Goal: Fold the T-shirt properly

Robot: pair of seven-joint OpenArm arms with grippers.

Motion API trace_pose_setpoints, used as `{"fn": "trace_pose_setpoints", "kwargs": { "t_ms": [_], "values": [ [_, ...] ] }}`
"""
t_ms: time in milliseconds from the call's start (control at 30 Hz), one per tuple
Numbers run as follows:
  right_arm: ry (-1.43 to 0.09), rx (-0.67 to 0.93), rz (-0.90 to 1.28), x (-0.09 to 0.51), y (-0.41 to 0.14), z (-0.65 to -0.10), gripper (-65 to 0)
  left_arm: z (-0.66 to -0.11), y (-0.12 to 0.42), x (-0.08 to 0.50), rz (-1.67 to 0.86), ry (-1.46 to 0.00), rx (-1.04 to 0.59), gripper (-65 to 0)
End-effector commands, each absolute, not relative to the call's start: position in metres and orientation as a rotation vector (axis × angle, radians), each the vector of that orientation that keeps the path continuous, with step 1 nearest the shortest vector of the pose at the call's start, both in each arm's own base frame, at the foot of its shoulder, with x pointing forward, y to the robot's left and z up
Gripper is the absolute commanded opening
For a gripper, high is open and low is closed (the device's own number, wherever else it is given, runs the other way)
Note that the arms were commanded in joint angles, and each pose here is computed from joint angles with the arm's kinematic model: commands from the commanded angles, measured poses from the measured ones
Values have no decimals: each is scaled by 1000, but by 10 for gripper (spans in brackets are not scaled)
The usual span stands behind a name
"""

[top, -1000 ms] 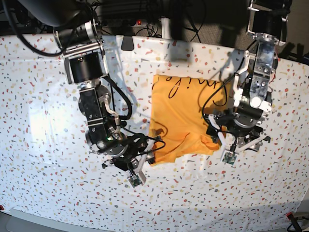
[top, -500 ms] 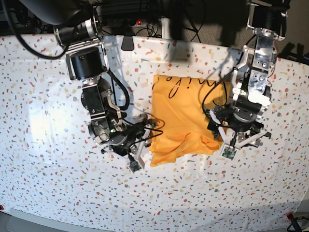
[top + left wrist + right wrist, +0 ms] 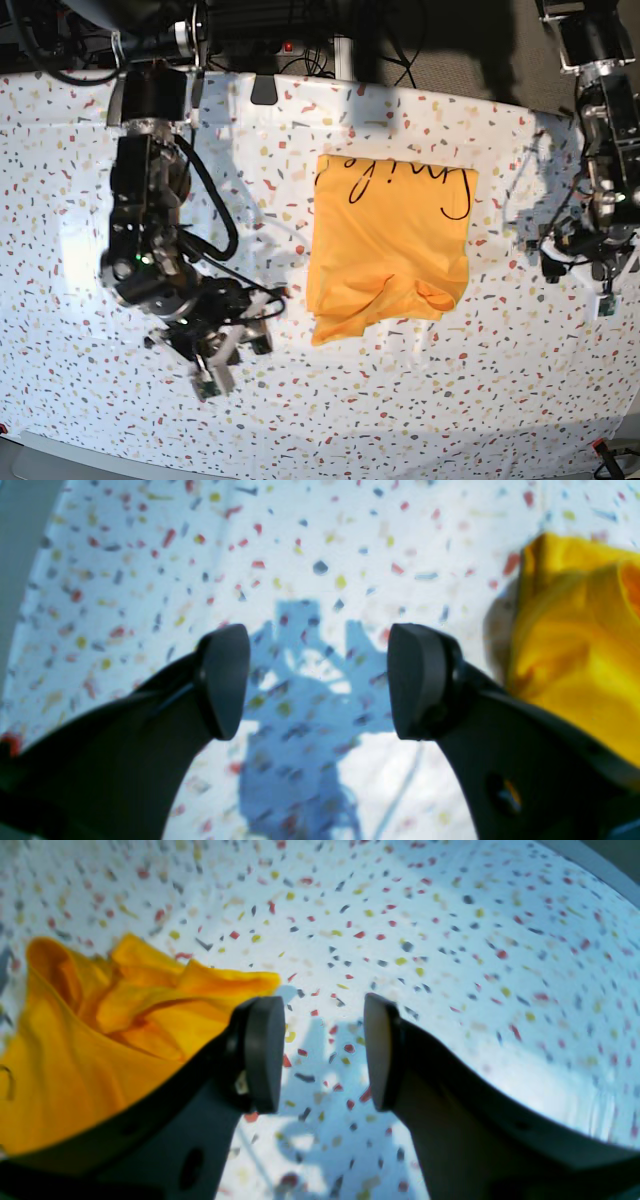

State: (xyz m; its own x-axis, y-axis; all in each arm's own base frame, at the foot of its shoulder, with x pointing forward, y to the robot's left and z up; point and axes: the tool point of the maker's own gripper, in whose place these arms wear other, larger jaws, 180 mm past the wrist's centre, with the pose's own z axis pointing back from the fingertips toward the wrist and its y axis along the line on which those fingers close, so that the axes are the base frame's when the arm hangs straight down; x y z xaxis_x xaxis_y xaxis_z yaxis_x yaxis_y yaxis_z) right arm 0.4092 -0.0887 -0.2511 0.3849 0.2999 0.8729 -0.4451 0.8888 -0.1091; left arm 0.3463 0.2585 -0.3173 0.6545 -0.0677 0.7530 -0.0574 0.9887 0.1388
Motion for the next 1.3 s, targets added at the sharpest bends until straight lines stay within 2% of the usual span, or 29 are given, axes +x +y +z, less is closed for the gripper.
{"fn": "trace_pose_setpoints", "kwargs": {
  "t_ms": [0, 133, 400, 567, 767, 1133, 1267],
  "values": [
    [-1127, 168, 504, 403, -92, -234, -390, -301, 266, 346, -23, -900, 171, -233],
    [-1073, 164, 493, 354, -122, -246, -390, -295, 278, 309, -86, -883, 210, -233],
    [-951, 92, 419, 256, -170, -261, -390, -280, 261, 239, -176, -857, 227, -233],
    [-874, 80, 378, 197, -187, -256, -390, -299, 272, 195, -172, -737, 252, -233],
    [-676, 104, 286, 126, -209, -281, -390, -326, 273, 143, -186, -576, 235, -233],
    [-387, 231, 266, 37, -189, -306, -390, -359, 263, 72, -151, -375, 121, -233],
    [-254, 318, 261, 4, -169, -336, -390, -395, 266, 40, -88, -289, 27, -233]
  ]
}}
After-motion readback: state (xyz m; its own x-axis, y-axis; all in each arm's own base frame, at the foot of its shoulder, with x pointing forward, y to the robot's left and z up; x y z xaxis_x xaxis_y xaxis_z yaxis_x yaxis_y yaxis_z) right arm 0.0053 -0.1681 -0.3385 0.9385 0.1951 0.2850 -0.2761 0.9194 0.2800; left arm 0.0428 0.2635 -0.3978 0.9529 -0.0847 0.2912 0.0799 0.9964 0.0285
